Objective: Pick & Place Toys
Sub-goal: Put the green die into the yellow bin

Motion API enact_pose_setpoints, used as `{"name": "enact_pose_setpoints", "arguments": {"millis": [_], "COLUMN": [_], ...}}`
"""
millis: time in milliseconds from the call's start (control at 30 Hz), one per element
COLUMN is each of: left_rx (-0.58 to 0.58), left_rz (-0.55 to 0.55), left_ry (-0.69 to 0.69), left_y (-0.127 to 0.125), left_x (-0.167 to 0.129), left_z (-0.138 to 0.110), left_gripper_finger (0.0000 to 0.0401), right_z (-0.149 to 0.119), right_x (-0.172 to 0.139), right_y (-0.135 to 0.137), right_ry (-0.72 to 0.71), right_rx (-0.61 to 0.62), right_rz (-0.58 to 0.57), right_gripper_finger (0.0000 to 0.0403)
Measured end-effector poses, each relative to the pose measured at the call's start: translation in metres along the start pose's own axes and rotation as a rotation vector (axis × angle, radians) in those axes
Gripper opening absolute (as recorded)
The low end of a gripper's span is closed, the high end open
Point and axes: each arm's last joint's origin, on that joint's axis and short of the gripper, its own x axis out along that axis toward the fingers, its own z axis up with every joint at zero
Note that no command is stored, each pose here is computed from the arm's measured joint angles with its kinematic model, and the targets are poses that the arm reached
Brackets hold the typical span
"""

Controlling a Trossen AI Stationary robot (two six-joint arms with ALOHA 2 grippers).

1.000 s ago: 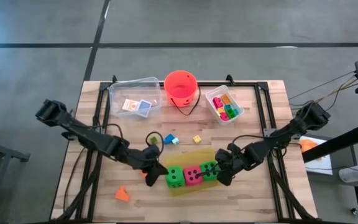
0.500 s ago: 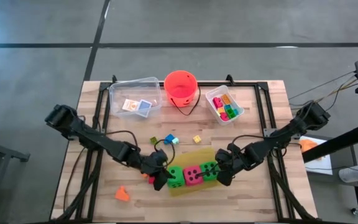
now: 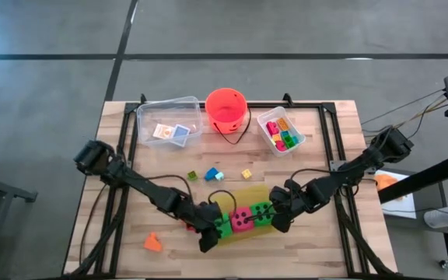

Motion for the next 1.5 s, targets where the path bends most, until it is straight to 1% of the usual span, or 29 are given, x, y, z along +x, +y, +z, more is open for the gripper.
{"name": "enact_pose_setpoints", "arguments": {"millis": [100, 200, 267, 367, 467, 533, 833, 967, 1133, 1300, 1500], "left_rx": [0.015, 0.051, 0.062, 0.089, 0.1, 0.095, 0.062, 0.058, 0.046, 0.032, 0.007], "left_rz": [0.031, 0.04, 0.039, 0.032, 0.101, 0.132, 0.185, 0.214, 0.226, 0.232, 0.266], "left_ry": [0.023, 0.012, -0.015, -0.091, -0.115, -0.096, -0.085, -0.072, -0.067, -0.068, -0.059], "left_y": [-0.004, -0.009, -0.015, -0.026, -0.026, -0.022, -0.014, -0.01, -0.008, -0.007, -0.004], "left_x": [0.002, -0.003, -0.01, -0.03, -0.04, -0.039, -0.035, -0.028, -0.021, -0.021, -0.021], "left_z": [0.003, 0.006, 0.01, 0.02, 0.021, 0.018, 0.013, 0.011, 0.01, 0.01, 0.008], "left_gripper_finger": [0.0, 0.0, 0.0, 0.0, 0.0, 0.0, 0.0, 0.0, 0.0, 0.0, 0.0], "right_z": [0.0, 0.0, 0.0, 0.0, 0.0, 0.0, -0.001, 0.0, 0.0, 0.0, 0.0], "right_x": [0.0, 0.0, 0.0, 0.0, 0.0, 0.0, 0.0, 0.0, 0.0, 0.0, 0.0], "right_y": [0.0, 0.0, 0.0, 0.0, 0.0, 0.0, 0.0, 0.001, 0.001, 0.001, 0.001], "right_ry": [0.0, 0.0, 0.0, 0.0, 0.001, 0.003, 0.013, 0.013, 0.013, 0.013, 0.013], "right_rx": [-0.001, -0.001, -0.001, -0.001, -0.001, -0.001, 0.0, 0.0, 0.001, 0.001, 0.004], "right_rz": [0.0, -0.001, 0.0, 0.0, 0.001, 0.002, 0.011, 0.014, 0.015, 0.015, 0.016], "right_gripper_finger": [0.002, 0.002, 0.002, 0.002, 0.002, 0.002, 0.002, 0.002, 0.002, 0.002, 0.002]}}
